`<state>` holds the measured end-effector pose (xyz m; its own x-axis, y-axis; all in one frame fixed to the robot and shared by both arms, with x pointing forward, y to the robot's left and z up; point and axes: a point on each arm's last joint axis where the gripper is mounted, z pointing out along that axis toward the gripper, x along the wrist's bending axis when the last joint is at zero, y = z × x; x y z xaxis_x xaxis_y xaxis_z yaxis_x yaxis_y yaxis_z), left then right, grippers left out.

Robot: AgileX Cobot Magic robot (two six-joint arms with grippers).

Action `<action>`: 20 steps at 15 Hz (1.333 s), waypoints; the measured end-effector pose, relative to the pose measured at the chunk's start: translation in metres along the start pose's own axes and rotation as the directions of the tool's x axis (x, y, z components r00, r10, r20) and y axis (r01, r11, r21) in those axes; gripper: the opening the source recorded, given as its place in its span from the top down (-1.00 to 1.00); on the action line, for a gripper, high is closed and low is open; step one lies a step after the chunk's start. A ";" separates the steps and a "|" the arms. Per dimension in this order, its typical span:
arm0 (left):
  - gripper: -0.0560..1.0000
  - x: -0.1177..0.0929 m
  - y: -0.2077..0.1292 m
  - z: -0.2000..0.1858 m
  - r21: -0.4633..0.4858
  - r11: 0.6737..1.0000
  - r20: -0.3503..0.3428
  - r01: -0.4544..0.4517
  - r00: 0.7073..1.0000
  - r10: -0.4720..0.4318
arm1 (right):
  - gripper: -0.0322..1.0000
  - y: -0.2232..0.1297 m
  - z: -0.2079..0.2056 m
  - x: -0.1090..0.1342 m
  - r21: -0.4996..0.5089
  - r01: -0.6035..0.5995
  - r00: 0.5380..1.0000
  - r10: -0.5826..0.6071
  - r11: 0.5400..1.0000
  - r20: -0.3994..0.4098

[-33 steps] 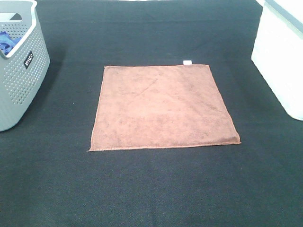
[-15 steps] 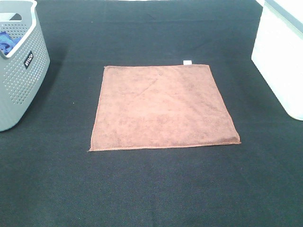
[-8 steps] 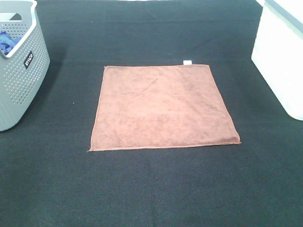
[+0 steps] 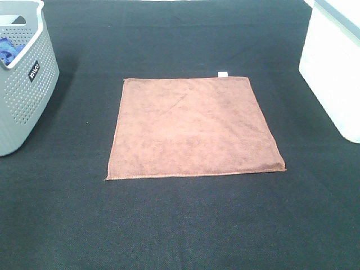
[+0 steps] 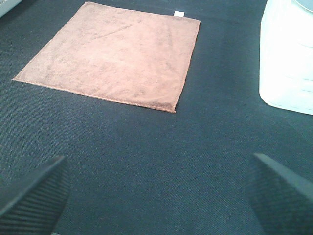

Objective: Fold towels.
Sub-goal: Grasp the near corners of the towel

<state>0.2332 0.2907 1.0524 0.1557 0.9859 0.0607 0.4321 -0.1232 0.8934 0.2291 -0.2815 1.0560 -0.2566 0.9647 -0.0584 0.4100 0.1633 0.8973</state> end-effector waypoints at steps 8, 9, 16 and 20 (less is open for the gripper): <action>-0.28 0.000 0.000 0.000 0.000 1.000 0.000 0.000 1.000 0.000 | -0.84 0.000 0.000 0.000 0.000 0.000 1.000 0.000 1.000 0.000; -0.28 0.000 0.000 0.000 0.000 1.000 0.000 0.000 1.000 0.000 | -0.84 0.000 0.000 0.000 0.000 0.000 1.000 0.000 1.000 0.000; -0.28 0.000 0.000 0.000 -0.002 1.000 0.000 0.000 1.000 0.000 | -0.84 0.000 0.000 0.000 0.000 -0.004 1.000 0.004 1.000 -0.001; -0.28 -0.002 0.025 -0.004 -0.203 0.977 0.039 0.064 0.998 -0.057 | -0.81 0.020 0.015 -0.008 -0.041 -0.164 0.986 0.165 0.986 0.015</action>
<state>0.2399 0.2862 1.0761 0.1653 0.9862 -0.0080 0.2518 -0.0343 0.9672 0.2523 -0.2825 1.0684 -0.1724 0.9815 0.0837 0.4102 -0.0057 0.9120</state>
